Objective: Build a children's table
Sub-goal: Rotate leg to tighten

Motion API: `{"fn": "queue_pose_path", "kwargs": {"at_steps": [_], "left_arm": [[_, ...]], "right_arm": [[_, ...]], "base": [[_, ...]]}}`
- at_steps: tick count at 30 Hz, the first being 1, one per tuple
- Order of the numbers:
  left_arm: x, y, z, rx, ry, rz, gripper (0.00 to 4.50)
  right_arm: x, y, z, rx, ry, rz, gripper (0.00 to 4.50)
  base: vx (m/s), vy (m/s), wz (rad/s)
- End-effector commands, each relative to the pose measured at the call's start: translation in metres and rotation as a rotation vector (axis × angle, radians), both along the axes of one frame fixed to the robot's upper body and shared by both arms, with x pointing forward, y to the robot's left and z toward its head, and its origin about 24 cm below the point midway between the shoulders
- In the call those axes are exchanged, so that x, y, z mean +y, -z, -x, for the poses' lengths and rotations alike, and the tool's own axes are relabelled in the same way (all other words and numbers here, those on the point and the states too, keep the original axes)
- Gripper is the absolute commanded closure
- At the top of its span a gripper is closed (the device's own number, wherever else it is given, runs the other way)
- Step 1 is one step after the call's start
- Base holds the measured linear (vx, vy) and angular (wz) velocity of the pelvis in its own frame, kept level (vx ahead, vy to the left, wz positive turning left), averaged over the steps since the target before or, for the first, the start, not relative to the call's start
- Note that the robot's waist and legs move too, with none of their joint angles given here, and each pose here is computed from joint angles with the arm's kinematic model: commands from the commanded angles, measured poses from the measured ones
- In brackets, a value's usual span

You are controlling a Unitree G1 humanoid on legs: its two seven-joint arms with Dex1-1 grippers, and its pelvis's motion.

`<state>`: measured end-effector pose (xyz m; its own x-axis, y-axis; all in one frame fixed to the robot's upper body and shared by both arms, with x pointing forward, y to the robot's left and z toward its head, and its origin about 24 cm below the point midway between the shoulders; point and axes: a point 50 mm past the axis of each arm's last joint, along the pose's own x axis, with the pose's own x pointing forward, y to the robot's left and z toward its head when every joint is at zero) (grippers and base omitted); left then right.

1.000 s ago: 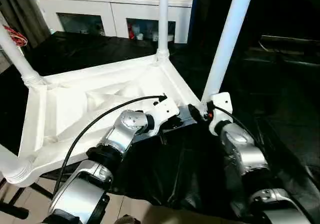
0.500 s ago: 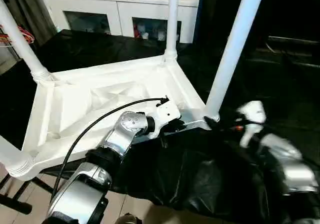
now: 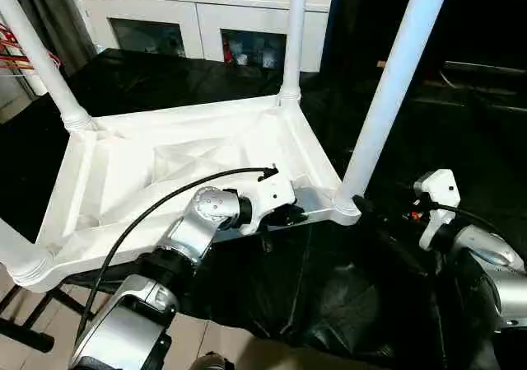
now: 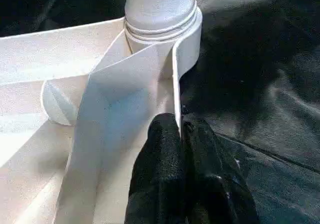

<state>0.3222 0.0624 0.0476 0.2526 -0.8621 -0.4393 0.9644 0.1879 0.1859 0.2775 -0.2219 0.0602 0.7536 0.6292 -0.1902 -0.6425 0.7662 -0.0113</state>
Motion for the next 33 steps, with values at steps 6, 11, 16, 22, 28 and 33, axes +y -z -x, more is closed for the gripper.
{"fn": "queue_pose_path", "kwargs": {"at_steps": [6,11,16,22,28,33], "left_arm": [[0.002,-0.007,0.003,-0.011,0.090,-0.034,4.50],[0.007,-0.008,0.002,-0.002,0.119,-0.066,4.50],[0.012,-0.010,0.006,0.018,0.182,-0.075,4.50],[0.018,-0.010,0.011,0.040,0.246,-0.089,4.50],[0.023,-0.009,0.011,0.042,0.255,-0.113,4.50],[0.027,-0.010,0.010,0.041,0.253,-0.123,4.50]], "right_arm": [[0.006,-0.005,0.001,0.011,-0.102,0.035,0.04],[0.009,-0.001,-0.001,0.038,-0.148,0.117,0.04],[0.017,0.001,-0.005,0.056,-0.210,0.136,0.04],[0.029,0.002,-0.007,0.073,-0.315,0.126,0.62],[0.034,0.004,-0.004,0.117,-0.429,0.157,1.10],[0.035,0.005,-0.006,0.126,-0.464,0.181,1.53]], "base": [[0.000,0.000,0.00],[0.000,0.000,0.00],[0.000,0.000,0.00],[0.000,0.000,0.00],[0.000,0.000,0.00],[0.000,0.000,0.00]]}}
